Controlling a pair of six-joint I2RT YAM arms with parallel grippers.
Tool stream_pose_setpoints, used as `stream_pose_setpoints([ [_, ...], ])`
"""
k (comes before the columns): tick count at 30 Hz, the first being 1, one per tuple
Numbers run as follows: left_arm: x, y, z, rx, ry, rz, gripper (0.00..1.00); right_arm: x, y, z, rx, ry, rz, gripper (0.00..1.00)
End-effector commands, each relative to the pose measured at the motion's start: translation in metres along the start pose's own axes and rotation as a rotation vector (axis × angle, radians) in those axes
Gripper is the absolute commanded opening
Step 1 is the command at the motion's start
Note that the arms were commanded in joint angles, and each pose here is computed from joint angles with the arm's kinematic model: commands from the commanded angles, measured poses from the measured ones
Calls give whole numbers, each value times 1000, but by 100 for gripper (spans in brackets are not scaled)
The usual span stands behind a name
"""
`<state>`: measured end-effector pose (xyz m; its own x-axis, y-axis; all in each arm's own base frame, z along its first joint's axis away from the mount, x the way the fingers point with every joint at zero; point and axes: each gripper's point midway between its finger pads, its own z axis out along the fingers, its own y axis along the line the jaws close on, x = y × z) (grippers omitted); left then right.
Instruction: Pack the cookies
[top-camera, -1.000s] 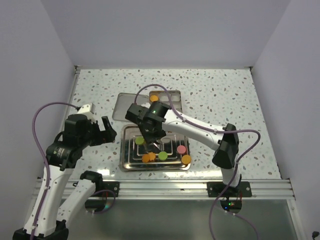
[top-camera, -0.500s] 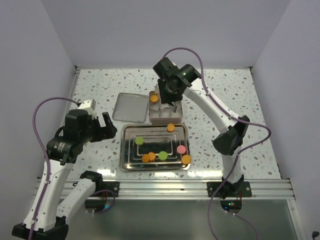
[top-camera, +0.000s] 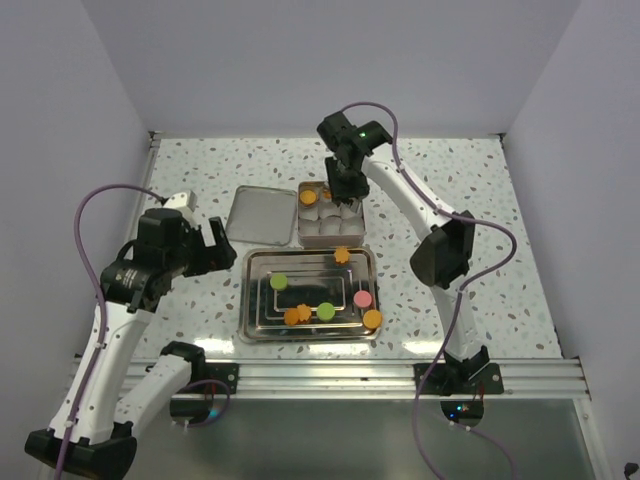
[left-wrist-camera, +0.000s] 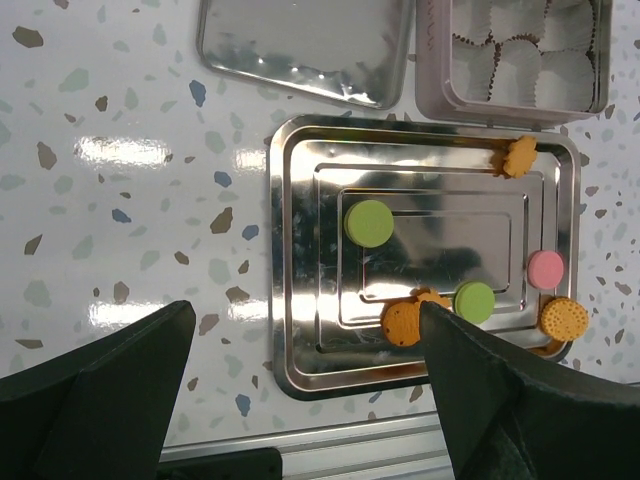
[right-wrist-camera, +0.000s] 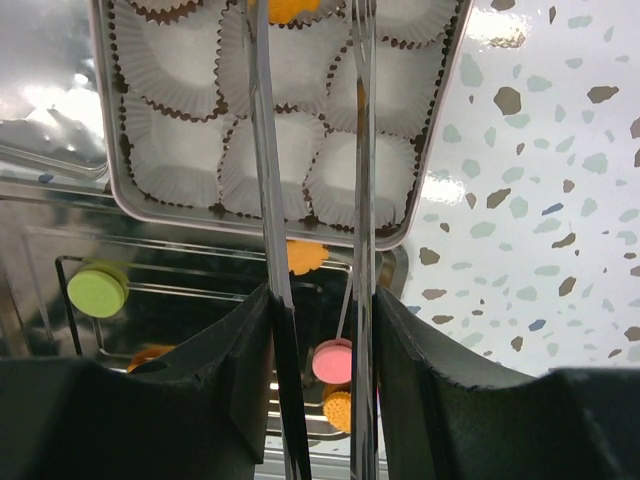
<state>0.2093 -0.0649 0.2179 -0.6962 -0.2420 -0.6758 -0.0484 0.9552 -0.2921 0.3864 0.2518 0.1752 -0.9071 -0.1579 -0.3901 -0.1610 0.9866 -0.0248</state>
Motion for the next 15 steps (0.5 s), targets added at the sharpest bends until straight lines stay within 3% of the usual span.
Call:
stream_pose_setpoints([
  [1,-27,-11,-4,33,-90,20,100,7,-9,-16,-15,47,-31,35],
  [9,-27,-5,2,-2,-86,17,100,1,-12,-2,-30,57,-14,37],
  [15,-28,-3,4,-12,-82,22,100,-1,-10,5,-39,62,-10,44],
])
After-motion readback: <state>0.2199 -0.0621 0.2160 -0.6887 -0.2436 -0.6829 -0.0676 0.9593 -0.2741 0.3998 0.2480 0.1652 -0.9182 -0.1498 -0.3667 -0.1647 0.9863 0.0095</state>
